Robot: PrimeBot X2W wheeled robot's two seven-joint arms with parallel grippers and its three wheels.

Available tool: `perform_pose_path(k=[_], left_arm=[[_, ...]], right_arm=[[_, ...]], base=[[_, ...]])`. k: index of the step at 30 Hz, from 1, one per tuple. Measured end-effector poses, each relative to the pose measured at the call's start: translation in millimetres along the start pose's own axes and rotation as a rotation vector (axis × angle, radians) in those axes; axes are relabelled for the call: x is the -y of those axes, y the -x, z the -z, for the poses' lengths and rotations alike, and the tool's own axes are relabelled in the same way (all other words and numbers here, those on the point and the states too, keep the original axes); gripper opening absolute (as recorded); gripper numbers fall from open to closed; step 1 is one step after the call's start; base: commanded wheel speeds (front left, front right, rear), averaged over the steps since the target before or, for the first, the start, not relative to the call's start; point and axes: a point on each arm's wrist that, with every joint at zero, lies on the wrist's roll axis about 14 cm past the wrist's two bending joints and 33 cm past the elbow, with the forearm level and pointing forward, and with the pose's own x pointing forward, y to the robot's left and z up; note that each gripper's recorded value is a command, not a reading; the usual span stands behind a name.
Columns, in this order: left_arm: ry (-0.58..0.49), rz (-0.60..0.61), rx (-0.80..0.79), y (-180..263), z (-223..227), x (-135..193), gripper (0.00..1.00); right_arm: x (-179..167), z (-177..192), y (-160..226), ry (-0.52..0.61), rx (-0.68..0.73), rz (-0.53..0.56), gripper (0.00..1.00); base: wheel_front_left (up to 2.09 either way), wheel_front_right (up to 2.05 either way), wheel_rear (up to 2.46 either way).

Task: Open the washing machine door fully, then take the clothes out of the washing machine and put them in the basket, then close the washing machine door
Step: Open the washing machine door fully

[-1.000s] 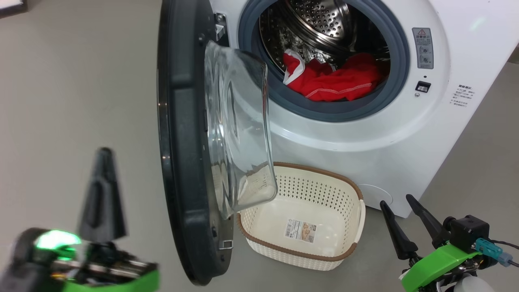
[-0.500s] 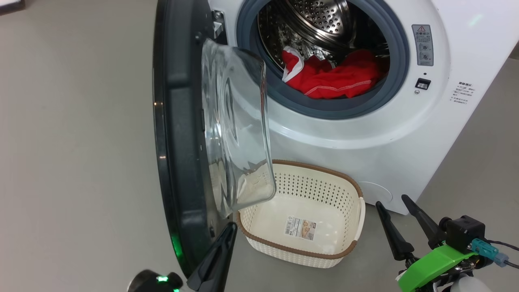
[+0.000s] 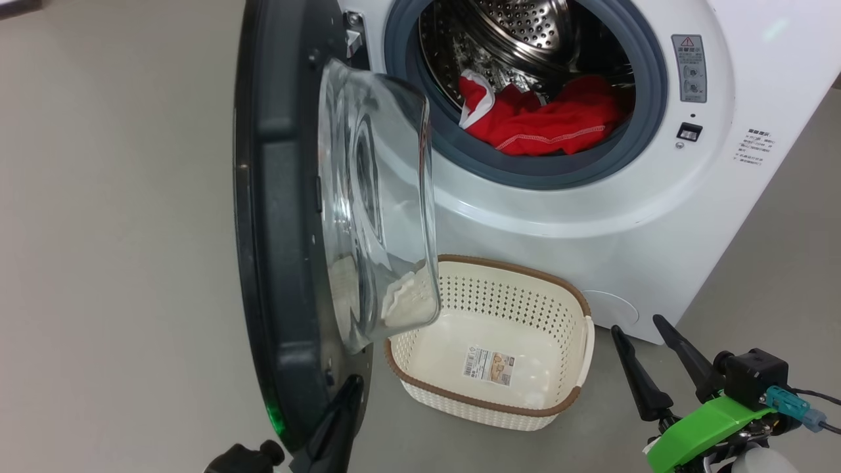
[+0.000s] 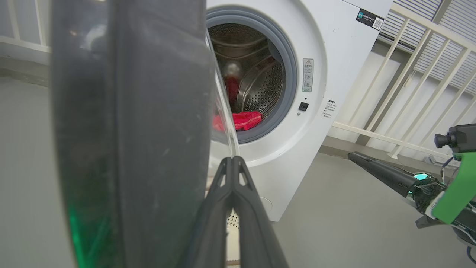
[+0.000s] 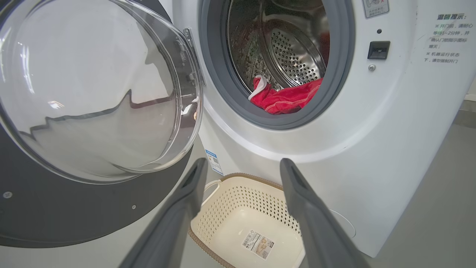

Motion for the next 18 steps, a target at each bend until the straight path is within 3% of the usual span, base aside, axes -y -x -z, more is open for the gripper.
perform_pose_path(k=[18], left_arm=[[-0.097, -0.271, 0.034, 17.6, -18.9, -79.7, 0.00]], right_arm=[[-4.6, 7.2, -7.9, 0.000, -0.015, -0.022, 1.00]], base=[[0.00, 0.00, 0.00]])
